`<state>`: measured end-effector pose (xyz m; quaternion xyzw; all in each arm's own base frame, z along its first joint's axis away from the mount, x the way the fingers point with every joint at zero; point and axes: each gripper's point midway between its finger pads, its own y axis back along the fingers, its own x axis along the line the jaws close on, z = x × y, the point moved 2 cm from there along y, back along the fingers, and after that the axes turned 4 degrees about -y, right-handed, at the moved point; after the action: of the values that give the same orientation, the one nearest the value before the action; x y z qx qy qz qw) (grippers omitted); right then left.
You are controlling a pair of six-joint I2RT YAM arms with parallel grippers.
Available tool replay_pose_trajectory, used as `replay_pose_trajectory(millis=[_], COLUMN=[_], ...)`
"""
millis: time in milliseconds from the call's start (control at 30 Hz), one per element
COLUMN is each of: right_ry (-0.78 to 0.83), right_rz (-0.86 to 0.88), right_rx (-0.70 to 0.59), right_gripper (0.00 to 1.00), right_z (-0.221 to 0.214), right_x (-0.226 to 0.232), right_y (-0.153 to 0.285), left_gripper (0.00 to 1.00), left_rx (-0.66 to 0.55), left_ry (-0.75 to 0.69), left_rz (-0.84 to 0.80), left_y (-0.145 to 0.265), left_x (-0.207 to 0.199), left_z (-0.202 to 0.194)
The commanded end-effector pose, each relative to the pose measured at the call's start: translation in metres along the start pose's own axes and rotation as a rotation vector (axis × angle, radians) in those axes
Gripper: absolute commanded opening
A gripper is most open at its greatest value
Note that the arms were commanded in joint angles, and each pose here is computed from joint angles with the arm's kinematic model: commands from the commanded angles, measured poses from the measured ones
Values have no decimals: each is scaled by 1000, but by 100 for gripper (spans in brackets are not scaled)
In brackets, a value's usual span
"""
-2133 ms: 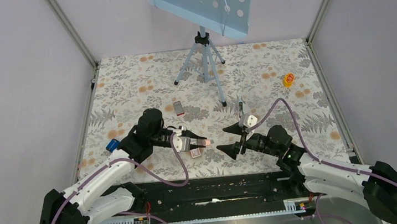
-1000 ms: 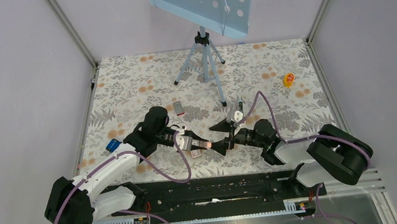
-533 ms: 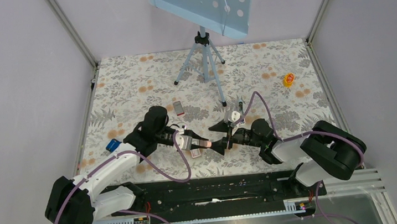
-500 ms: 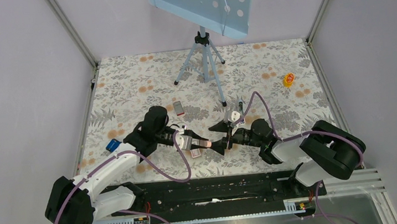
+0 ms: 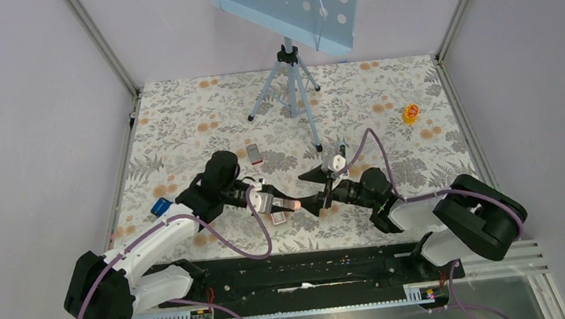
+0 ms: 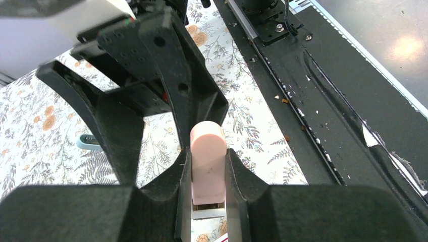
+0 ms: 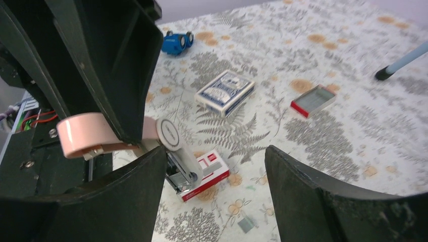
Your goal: Unload the staples from the stapler
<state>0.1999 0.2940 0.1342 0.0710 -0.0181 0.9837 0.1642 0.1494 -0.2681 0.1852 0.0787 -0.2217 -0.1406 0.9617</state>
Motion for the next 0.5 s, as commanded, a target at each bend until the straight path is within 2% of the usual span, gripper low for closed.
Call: replay_pose_trajectory(millis=[0,133,467], right_ry=[106,108,110], right_rz=[-65,-83,55], right_rx=[-100,-70,-48], right_gripper=[77,77,77], right_z=[34,31,23], right_x=[-13,-18,1], right_y=[4,3,0], left_gripper=[0,0,0], left_rx=[-54,-55,-58], left_ry=[-56,-59,-63], left_rz=[-23,-23,-24], left_y=[-1,-1,-1], left_x=[2,2,3], left_z=[12,13,13])
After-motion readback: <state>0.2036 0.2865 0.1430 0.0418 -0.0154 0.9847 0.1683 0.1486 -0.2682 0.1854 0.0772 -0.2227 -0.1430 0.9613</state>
